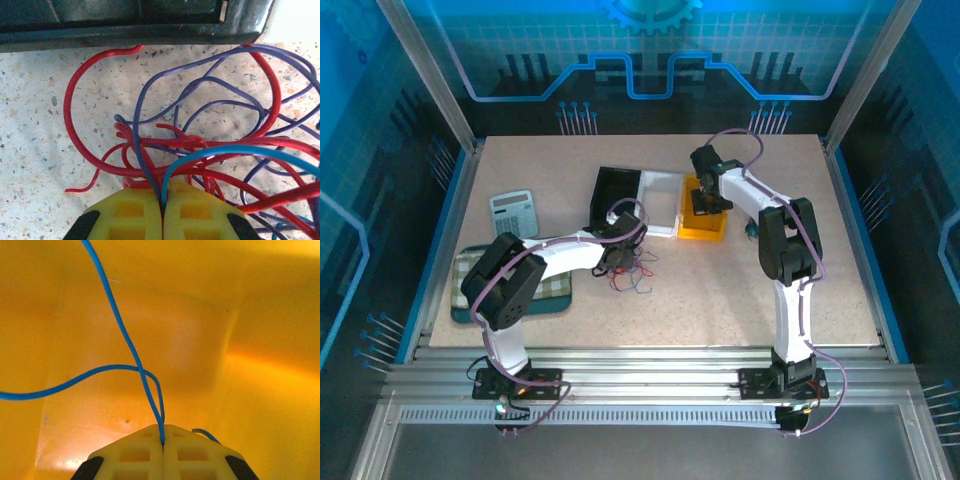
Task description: Untangle the cables
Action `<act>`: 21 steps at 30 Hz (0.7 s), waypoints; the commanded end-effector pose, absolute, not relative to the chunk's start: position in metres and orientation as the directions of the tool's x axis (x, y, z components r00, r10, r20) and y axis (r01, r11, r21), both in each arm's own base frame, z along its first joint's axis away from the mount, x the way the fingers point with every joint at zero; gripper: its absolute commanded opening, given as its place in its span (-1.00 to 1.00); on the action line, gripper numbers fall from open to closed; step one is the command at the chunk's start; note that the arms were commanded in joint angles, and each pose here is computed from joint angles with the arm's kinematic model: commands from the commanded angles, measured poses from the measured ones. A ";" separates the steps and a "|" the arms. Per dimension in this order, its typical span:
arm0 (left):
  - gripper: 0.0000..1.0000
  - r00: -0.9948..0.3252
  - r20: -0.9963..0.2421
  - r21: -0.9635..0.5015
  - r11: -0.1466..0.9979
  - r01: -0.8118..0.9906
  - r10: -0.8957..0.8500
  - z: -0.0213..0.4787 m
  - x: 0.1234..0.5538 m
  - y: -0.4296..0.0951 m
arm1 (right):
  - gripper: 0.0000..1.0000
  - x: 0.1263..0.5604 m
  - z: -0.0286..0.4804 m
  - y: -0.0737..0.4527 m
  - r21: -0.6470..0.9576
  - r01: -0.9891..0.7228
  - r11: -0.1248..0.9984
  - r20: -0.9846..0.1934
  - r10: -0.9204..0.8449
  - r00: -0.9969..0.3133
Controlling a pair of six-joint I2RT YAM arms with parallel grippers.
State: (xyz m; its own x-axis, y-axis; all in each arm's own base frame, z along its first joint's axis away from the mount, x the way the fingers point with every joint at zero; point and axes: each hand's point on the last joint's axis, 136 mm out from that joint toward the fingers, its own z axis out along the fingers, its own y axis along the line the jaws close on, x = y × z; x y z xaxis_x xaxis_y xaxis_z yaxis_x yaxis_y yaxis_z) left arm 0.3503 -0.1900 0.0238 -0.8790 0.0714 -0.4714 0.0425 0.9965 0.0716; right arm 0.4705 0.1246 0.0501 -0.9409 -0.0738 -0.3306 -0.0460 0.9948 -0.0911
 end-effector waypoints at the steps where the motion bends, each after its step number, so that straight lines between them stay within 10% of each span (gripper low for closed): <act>1: -1.00 -0.889 -0.449 0.074 0.995 0.060 0.087 0.020 0.346 -0.195 | -1.00 0.463 0.039 0.128 -0.079 -0.039 0.996 -0.282 -0.059 -0.957; 13: -1.00 -0.887 -0.455 0.073 0.996 0.057 0.084 0.021 0.347 -0.195 | -0.99 0.468 0.044 0.136 -0.066 -0.059 0.996 -0.318 -0.077 -0.945; 21: -1.00 -0.886 -0.456 0.071 0.996 0.059 0.085 0.023 0.348 -0.196 | -0.51 0.483 0.086 0.143 -0.019 -0.049 0.999 -0.447 -0.052 -0.893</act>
